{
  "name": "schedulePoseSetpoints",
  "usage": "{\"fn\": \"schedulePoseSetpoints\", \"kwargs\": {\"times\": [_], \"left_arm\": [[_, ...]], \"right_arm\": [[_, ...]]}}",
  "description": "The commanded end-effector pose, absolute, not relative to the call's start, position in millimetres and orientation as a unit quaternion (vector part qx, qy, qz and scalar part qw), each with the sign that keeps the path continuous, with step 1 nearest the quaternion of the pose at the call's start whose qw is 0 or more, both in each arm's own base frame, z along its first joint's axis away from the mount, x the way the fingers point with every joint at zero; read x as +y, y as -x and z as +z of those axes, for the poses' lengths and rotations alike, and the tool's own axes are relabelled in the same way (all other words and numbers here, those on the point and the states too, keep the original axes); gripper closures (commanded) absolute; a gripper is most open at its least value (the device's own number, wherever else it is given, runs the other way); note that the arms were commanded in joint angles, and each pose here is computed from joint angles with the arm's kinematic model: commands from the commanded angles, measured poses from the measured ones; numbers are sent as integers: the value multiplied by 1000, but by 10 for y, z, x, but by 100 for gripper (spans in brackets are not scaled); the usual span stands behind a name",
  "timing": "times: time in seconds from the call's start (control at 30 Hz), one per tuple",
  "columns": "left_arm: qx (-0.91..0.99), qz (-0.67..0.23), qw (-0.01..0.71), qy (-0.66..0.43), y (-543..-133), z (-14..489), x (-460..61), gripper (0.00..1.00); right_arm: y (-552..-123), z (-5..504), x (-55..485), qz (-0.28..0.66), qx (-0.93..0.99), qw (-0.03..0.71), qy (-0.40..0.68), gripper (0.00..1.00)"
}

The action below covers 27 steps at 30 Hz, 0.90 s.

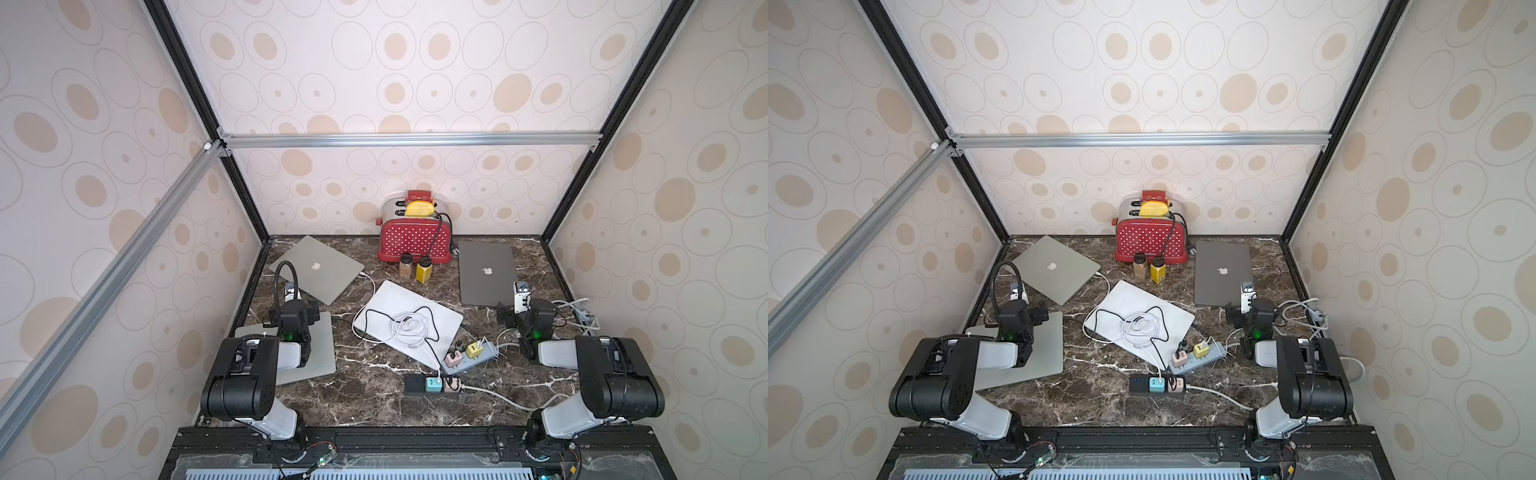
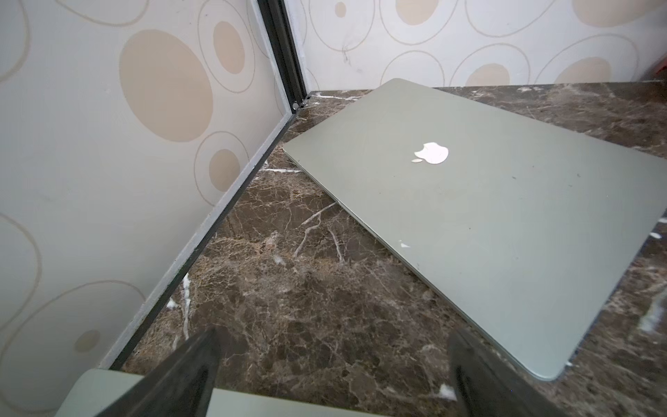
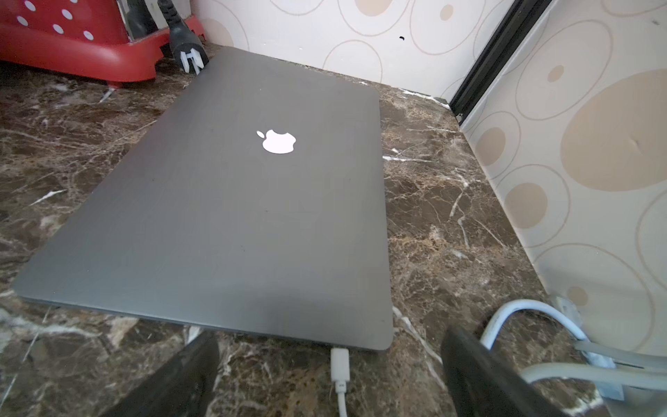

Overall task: Unplug the laptop charger
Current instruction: Remove the charging cable from the laptop.

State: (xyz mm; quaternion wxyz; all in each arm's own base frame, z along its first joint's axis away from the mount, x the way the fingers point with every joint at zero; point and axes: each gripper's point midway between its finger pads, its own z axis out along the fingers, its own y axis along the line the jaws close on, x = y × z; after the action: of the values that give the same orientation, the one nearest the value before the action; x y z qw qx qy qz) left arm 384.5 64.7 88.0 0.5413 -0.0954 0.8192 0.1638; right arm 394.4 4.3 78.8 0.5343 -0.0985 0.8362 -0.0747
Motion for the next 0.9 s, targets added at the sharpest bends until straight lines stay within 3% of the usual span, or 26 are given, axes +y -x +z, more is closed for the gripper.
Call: {"fn": "schedulePoseSetpoints", "kwargs": {"times": [0.0, 0.87], "left_arm": [[807, 158, 560, 101, -3908, 1009, 632, 1], [807, 159, 560, 100, -3907, 1011, 633, 1]], "right_arm": [[-3970, 827, 49, -73, 834, 537, 101, 0], [-3983, 817, 42, -60, 837, 535, 100, 0]]}}
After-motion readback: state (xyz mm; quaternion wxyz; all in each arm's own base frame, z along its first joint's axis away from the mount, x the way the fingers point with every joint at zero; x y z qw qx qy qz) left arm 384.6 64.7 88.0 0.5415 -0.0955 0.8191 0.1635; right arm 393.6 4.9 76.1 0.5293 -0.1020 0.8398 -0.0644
